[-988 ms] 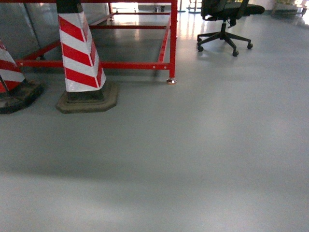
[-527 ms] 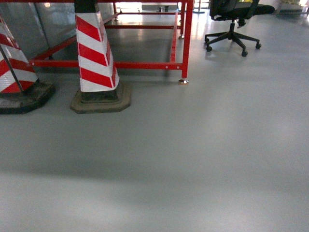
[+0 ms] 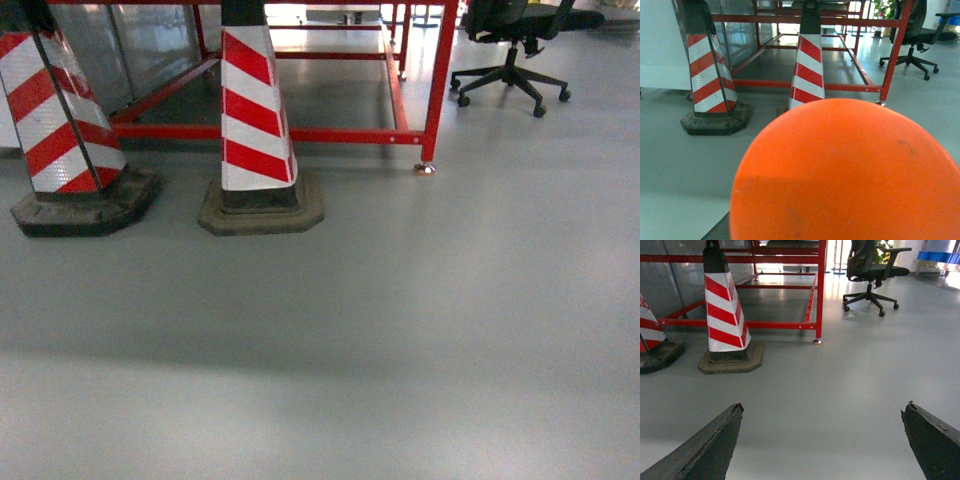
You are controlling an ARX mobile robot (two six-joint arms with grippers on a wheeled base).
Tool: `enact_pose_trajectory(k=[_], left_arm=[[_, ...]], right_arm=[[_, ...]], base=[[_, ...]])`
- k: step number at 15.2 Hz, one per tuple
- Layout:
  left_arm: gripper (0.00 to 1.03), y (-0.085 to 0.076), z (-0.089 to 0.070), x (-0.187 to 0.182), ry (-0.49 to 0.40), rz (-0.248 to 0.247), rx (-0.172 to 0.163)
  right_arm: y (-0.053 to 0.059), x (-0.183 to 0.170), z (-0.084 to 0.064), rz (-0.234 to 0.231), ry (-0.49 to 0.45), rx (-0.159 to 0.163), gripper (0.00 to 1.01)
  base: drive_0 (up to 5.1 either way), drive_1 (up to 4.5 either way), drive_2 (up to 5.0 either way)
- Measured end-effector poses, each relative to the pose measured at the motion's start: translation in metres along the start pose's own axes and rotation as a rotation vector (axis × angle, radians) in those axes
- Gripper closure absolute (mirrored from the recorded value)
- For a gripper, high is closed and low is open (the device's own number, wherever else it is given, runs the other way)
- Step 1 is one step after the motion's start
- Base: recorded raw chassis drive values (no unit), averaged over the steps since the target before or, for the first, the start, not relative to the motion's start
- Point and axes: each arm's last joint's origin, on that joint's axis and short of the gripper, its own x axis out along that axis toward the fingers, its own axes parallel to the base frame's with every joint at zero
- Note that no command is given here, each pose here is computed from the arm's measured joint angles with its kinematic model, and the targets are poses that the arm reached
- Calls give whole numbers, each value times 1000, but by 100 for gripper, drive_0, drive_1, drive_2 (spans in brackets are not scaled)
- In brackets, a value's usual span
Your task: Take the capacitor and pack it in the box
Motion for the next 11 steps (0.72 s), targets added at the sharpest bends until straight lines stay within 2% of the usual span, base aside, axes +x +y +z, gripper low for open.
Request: enact_pose_trajectory(k=[9,11], left_arm=[[59,0,0,0,1,-1,0],[59,0,0,0,0,5,0]], right_arm=[[0,0,0,0,-2,0,3],[0,0,0,3,2,0,3]], base=[[-494,248,248],[0,0,0]])
